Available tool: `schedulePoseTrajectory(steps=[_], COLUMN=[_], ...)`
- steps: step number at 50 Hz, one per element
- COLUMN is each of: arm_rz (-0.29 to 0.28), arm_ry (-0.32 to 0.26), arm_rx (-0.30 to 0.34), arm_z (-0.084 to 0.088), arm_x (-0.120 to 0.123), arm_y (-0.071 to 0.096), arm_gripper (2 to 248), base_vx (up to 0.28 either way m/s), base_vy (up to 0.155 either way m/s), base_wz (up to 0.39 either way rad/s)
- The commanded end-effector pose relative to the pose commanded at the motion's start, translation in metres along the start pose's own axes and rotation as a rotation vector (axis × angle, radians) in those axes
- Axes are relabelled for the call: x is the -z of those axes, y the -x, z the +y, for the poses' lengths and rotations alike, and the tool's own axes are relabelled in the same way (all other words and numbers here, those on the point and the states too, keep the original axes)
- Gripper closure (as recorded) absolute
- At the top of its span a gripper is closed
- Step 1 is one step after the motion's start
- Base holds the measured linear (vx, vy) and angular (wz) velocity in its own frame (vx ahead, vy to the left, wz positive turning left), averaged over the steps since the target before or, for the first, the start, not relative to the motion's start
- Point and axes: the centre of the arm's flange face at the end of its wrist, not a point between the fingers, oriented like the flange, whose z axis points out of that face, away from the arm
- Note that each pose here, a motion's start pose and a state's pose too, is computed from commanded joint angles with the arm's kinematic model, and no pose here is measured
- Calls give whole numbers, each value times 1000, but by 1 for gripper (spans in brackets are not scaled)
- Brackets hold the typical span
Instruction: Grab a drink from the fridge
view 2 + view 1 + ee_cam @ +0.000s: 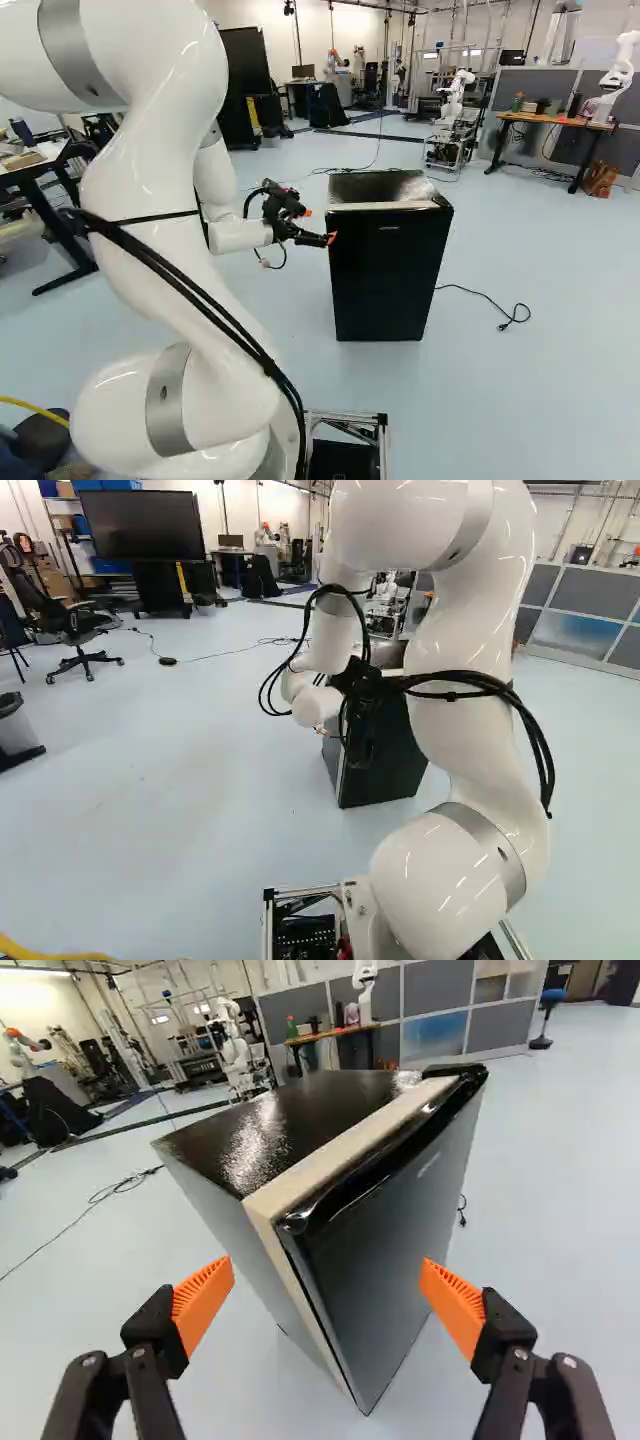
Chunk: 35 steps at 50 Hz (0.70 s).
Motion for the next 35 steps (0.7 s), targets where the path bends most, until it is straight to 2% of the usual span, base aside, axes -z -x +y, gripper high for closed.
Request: schedulePoseTrajectory(steps=[16, 35], arm_rz=[21, 67], arm_ry=[60, 83], arm_rx=[5, -12], arm_z=[0, -11], arm_x=[-8, -14], arm_y=[16, 17], arm_gripper=[3, 3], base_vx=[0, 0], base_vy=[0, 0], base_wz=[0, 0])
